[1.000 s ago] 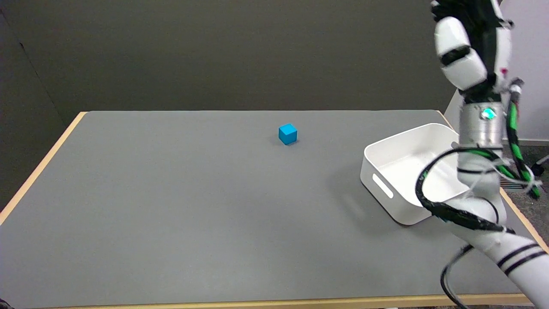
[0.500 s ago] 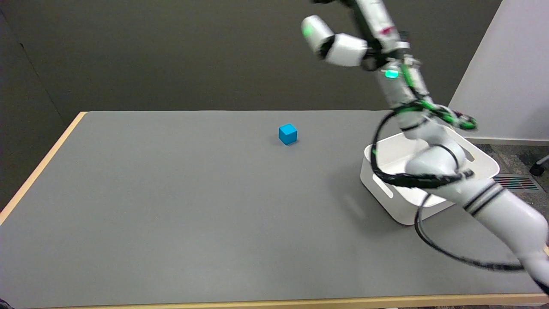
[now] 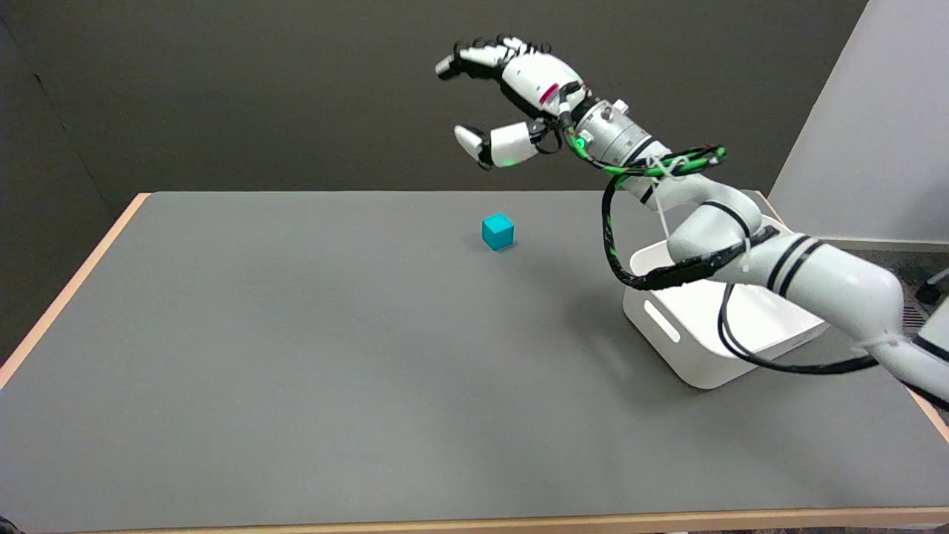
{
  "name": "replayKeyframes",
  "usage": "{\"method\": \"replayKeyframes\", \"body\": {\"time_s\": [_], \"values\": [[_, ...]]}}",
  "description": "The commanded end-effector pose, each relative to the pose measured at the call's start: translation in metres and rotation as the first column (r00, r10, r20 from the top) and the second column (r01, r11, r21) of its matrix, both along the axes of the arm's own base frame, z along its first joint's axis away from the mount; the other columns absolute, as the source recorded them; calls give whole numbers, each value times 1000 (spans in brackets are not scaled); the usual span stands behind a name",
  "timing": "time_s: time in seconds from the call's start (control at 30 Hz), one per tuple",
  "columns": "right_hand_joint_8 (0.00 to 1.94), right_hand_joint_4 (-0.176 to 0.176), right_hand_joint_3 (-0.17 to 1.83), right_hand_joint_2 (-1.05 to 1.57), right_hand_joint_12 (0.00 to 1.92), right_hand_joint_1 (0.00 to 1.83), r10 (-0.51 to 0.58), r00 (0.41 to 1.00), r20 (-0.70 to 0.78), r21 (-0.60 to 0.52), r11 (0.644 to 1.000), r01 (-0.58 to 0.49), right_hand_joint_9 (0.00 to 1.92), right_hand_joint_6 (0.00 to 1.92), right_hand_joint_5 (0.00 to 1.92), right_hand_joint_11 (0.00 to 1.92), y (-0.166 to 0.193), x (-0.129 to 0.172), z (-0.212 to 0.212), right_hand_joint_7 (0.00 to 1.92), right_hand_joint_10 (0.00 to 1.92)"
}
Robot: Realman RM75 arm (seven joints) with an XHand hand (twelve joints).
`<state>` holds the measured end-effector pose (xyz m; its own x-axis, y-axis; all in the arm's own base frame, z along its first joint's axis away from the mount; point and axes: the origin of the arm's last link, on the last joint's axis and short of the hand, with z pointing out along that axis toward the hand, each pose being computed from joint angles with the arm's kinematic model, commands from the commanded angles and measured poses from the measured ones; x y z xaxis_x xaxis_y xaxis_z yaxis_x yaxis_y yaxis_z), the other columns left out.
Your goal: Pick up blue wooden cube.
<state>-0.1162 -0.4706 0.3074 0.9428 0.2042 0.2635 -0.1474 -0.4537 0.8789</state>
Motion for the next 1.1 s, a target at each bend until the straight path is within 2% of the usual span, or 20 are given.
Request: {"method": "replayKeyframes", "body": {"time_s": [0.03, 0.3, 0.53, 0.77, 1.1], "values": [[366, 129, 978, 630, 1158, 462, -175, 821, -543, -244, 969, 45, 286, 579, 274, 108, -43, -30, 67, 310, 661], [361, 128, 982, 623, 1155, 437, -226, 784, -578, -178, 973, 150, 278, 559, 264, 118, -23, -44, 65, 302, 651], [386, 117, 980, 630, 1167, 440, -186, 820, -541, -110, 983, 150, 297, 549, 264, 120, 1, -44, 65, 330, 671], [414, 105, 951, 653, 1189, 451, -146, 874, -463, -11, 987, 159, 334, 543, 277, 155, 15, -50, 45, 375, 720], [422, 103, 950, 649, 1201, 455, -172, 872, -459, -1, 981, 193, 341, 542, 278, 165, 8, -65, 28, 382, 731]]}}
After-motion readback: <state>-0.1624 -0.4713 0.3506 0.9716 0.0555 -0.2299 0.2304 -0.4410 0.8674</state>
